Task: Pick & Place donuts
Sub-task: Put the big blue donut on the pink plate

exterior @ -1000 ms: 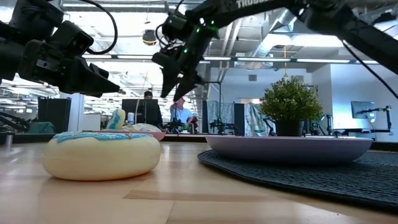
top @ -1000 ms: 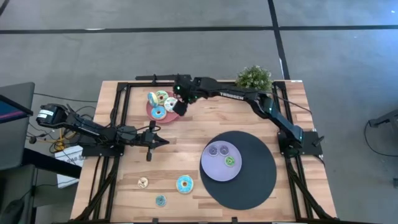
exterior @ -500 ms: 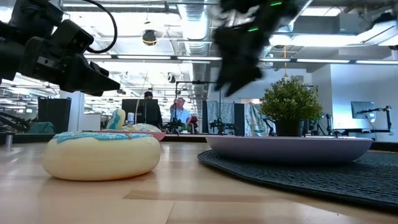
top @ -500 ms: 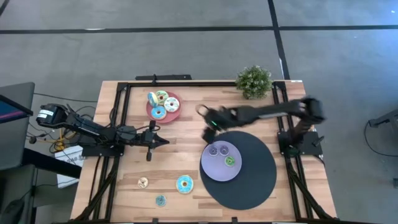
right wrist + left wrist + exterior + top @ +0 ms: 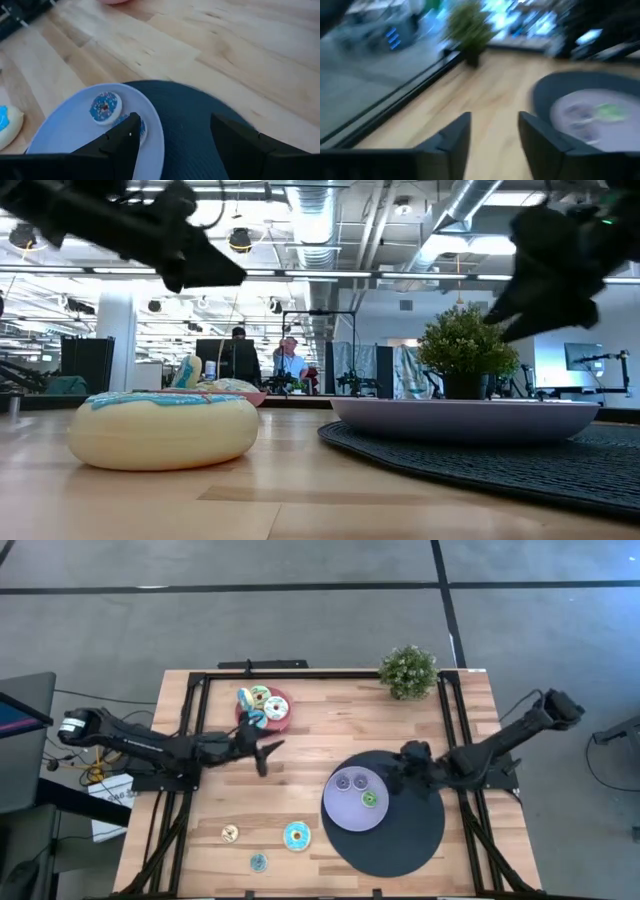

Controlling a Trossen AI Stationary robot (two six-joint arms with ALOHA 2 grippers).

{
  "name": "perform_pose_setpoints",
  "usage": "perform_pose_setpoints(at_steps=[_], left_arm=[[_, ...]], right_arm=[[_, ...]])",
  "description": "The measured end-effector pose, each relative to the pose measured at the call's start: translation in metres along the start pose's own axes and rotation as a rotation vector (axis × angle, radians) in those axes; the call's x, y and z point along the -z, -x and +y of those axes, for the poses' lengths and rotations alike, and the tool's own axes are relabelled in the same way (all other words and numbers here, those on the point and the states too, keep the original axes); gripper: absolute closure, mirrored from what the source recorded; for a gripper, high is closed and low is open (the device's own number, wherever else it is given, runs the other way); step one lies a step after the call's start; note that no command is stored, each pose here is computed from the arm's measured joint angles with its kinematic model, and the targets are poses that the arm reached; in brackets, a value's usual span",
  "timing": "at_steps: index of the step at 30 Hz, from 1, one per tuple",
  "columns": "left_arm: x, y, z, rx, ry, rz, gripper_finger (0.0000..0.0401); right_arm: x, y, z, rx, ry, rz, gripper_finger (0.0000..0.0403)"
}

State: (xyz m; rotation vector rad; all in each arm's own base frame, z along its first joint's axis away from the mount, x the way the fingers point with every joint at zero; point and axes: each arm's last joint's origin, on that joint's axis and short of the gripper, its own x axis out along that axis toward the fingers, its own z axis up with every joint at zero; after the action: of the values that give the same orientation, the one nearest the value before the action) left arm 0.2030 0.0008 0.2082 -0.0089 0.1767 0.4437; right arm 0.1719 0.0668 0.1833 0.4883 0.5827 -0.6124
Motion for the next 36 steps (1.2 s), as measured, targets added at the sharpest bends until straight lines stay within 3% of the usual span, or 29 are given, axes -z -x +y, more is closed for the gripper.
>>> perform_pose_setpoints(at_steps=[3, 8, 12, 15, 26, 36], left_arm=[[-0.017, -0.009, 0.008, -0.155, -0.010, 0.163, 0.0190], [-0.039, -0.019, 0.029, -0.392, 0.079, 0.318, 0.0124], [-0.047, -0.026, 0.049, -0.580, 0.279, 0.341, 0.0100], [-0.041, -0.031, 0.063, -0.688, 0.334, 0.353, 0.0098], [-0.004, -0.062, 0.087, -0.813, 0.514, 0.484, 0.0109], [0.009, -0.071, 0.096, -0.932, 0.539, 0.470, 0.0109]], right_arm=[[0.013, 0.002, -0.007, 0.004, -0.034, -0.014, 0.0172], [0.018, 0.002, -0.009, -0.003, -0.025, 0.007, 0.0172], [0.018, 0.002, -0.008, -0.007, -0.024, 0.009, 0.0172], [0.018, 0.002, -0.008, -0.007, -0.024, 0.009, 0.0172], [0.018, 0.002, -0.008, -0.007, -0.024, 0.010, 0.0172], [0.018, 0.002, -0.008, -0.007, -0.023, 0.011, 0.0172]])
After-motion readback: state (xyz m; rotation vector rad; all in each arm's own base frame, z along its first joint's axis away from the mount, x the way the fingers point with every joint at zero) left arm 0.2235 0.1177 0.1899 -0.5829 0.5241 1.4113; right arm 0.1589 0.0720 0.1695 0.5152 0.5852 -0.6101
